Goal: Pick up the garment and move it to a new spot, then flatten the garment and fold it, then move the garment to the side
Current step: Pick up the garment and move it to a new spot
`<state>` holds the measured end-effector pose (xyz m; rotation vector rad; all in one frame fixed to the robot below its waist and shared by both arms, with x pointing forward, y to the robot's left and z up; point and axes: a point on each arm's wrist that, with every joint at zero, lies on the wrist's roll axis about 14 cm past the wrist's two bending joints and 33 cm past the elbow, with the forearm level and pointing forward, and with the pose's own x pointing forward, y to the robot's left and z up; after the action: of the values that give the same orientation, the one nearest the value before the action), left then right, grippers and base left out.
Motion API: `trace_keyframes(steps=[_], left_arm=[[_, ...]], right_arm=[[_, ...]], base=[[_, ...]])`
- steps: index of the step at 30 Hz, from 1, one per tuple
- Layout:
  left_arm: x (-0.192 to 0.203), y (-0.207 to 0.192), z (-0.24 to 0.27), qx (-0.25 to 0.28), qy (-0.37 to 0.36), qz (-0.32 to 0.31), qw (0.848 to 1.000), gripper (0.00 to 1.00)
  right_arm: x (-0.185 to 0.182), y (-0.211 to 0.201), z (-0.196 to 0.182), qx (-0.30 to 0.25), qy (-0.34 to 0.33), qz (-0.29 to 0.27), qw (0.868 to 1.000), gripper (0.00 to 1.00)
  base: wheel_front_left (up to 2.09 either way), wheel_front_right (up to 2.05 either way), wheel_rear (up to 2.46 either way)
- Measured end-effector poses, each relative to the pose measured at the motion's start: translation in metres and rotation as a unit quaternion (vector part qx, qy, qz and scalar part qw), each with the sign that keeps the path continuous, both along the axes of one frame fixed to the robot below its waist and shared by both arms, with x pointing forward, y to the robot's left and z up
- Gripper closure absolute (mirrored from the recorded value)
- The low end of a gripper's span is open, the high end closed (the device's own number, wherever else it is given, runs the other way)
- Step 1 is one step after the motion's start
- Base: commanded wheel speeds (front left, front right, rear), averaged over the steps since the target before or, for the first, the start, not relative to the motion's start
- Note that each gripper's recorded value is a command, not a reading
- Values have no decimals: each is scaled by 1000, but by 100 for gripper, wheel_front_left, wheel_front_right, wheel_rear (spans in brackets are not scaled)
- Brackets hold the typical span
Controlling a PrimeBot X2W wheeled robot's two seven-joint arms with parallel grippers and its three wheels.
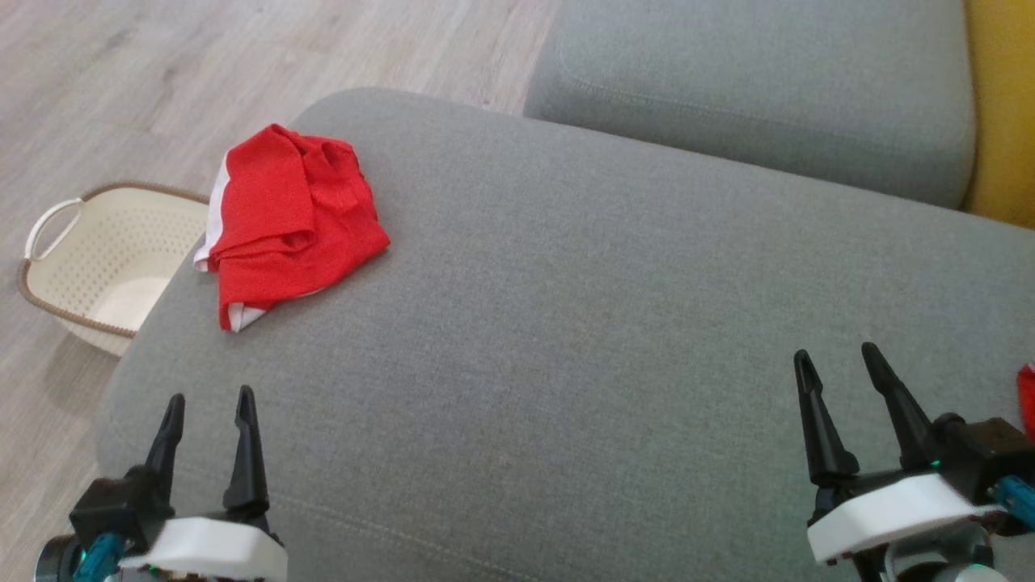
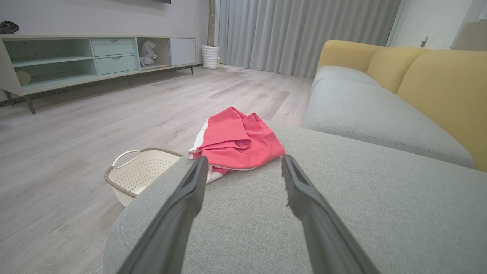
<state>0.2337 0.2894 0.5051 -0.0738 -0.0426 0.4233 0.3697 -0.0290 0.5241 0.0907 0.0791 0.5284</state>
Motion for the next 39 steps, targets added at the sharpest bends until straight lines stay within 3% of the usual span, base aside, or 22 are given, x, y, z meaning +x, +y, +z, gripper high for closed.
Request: trace_keyframes(steps=[9,19,24,28,29,30,31,32,39], left_arm=[[37,13,-12,-13,23,6,1000,0],[133,37,-74,-45,118,-23,992,0],[165,45,-113,-67,179,-33,981,0],[172,44,-152,-114,247,-26,962,0],[174,43,-157,-121,255,-26,959,5],[177,43,-160,-124,259,-27,957,55],[180,45,-161,-125,262,-25,957,94],[183,47,-162,-130,266,-21,955,100],[184,51,-155,-130,247,-14,960,100]], right_arm=[[16,2,-19,-18,34,2,999,0],[69,-3,-41,-41,49,-7,998,0],[83,-12,-63,-41,72,-20,996,0],[88,-21,-77,-43,87,-32,995,0],[89,-23,-79,-45,90,-35,994,0],[89,-26,-80,-45,90,-39,994,0],[91,-28,-81,-45,90,-43,994,0],[92,-30,-80,-43,85,-45,994,0],[95,-35,-65,-22,45,-59,997,0]], base=[[0,0,0],[0,0,0],[0,0,0],[0,0,0],[0,0,0],[0,0,0],[0,0,0],[0,0,0],[0,0,0]])
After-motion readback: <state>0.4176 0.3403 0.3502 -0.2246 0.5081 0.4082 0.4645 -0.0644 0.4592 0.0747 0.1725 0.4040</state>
